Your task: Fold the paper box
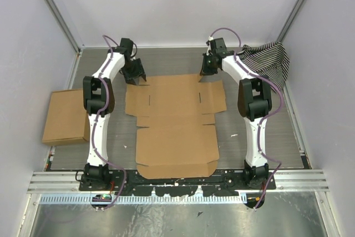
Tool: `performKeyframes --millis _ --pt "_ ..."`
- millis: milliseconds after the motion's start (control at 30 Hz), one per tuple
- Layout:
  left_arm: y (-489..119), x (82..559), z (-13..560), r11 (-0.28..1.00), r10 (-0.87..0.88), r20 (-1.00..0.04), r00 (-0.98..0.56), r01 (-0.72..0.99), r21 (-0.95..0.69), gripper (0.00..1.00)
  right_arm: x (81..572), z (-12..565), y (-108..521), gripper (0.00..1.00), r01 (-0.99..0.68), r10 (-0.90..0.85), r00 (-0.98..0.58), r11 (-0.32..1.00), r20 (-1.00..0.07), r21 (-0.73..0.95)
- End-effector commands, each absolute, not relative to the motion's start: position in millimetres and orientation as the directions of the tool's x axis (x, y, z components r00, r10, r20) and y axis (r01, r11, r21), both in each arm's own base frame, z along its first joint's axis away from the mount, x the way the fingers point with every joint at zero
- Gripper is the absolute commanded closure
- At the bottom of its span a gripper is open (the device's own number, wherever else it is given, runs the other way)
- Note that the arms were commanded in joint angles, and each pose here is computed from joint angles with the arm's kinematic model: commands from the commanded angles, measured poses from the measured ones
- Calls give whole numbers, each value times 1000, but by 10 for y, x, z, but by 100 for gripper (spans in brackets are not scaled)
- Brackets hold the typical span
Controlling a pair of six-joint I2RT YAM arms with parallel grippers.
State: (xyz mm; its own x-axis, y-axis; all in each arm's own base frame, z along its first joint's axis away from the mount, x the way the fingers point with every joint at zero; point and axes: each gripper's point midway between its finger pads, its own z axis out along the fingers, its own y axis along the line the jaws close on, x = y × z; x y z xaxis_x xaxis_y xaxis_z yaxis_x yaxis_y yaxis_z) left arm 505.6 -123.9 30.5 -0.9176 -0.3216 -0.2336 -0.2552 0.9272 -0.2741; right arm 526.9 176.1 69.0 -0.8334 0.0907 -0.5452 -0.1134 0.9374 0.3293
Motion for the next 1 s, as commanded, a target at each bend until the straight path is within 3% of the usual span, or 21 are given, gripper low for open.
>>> performKeyframes --millis 0,433,967 --pt "-1333 5105 299 926 -304 -248 -920 -224 -305 34 5331 963 1816 92 -141 101 -805 924 -584 354" --pt "-1472 5095 389 917 -287 -257 -923 -186 -354 42 5350 920 1839 92 -138 104 -814 921 -571 363" --pt "-1824 5116 900 886 -290 -323 -901 -126 -446 45 5390 893 1886 91 -132 114 -822 915 -558 381"
